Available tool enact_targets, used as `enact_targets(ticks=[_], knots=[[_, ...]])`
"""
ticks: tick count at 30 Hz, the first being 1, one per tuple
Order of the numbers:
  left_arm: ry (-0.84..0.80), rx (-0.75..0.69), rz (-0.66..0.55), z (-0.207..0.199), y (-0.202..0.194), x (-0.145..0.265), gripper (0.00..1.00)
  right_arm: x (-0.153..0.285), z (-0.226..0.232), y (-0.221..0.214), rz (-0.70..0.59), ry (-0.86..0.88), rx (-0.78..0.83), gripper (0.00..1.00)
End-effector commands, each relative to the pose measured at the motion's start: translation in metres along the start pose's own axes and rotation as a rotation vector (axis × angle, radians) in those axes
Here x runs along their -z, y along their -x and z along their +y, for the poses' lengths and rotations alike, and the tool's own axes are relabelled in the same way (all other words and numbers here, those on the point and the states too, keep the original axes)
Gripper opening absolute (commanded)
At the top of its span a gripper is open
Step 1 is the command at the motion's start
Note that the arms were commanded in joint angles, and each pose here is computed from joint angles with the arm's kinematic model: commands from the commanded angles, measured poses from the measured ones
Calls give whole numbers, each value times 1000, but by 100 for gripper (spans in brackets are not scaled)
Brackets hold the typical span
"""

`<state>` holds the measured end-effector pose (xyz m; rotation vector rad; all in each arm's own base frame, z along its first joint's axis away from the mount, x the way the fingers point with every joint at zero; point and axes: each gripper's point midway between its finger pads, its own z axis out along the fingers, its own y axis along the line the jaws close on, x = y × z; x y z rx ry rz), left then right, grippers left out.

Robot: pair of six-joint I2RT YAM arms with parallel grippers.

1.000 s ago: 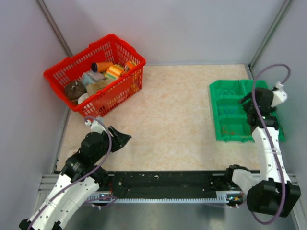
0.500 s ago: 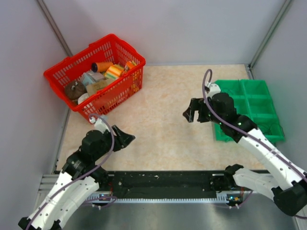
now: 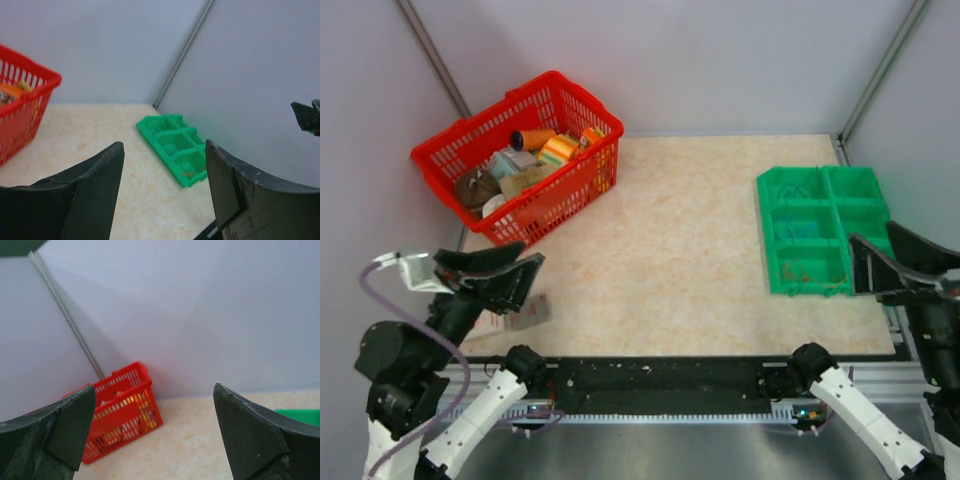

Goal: Untangle the cables

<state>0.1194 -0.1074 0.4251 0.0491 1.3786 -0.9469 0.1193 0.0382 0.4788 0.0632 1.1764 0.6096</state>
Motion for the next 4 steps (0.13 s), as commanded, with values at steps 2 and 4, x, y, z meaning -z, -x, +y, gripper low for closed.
enact_targets(ticks=[2, 4], knots=[[-122, -162, -241, -37, 69, 32, 72, 32, -15, 38, -139, -48, 12, 99], [-144, -178, -282, -42, 77, 42, 75, 41, -13, 46, -171, -25, 6, 99]])
